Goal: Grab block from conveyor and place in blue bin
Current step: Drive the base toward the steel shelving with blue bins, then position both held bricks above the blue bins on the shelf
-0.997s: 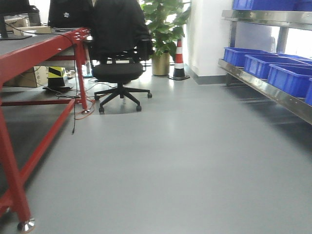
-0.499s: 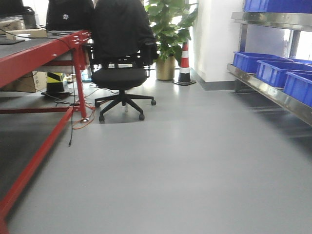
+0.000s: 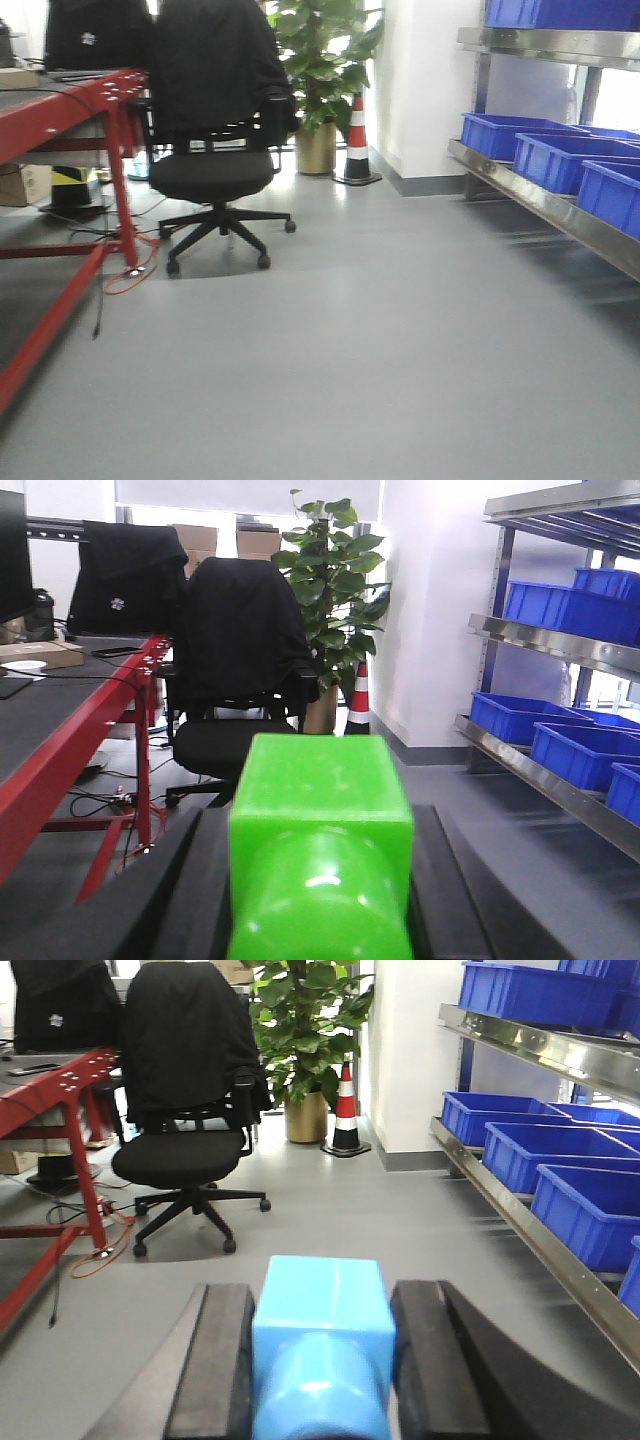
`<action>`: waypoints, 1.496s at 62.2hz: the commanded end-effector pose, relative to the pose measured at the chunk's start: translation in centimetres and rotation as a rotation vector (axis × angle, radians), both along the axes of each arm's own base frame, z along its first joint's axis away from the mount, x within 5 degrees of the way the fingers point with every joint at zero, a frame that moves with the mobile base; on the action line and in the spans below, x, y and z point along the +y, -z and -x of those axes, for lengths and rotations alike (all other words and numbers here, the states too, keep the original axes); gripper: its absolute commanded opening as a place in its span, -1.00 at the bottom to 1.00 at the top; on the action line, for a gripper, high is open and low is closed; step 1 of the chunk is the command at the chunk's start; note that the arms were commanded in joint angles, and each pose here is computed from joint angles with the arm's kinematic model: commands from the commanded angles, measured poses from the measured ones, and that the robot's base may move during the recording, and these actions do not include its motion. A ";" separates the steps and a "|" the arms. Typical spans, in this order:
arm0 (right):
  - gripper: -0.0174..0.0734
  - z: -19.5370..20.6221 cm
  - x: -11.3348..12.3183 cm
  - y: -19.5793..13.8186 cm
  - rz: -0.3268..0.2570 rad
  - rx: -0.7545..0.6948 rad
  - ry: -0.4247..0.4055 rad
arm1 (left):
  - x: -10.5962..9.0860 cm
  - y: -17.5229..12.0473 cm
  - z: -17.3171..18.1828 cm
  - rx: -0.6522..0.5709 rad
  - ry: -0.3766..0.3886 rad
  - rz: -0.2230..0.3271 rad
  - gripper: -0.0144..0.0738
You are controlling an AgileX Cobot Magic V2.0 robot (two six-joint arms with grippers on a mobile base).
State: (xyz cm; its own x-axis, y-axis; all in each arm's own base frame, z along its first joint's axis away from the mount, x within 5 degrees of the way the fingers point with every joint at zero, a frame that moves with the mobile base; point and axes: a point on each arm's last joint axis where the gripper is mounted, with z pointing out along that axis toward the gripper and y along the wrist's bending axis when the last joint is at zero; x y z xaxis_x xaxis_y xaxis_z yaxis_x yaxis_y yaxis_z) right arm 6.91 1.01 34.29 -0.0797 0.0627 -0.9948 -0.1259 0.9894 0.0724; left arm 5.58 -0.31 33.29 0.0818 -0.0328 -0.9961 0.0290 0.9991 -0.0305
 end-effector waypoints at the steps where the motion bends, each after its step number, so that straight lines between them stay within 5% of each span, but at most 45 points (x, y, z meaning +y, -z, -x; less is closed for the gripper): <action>1: -0.97 0.0 0.0 -0.3 0.001 -0.027 0.001 | 0.0 -0.2 0.0 -0.021 0.000 -0.003 -0.93; 93: -0.97 0.0 0.0 -0.3 0.001 -0.027 0.001 | 0.0 -0.2 0.0 -0.021 0.000 -0.003 -0.93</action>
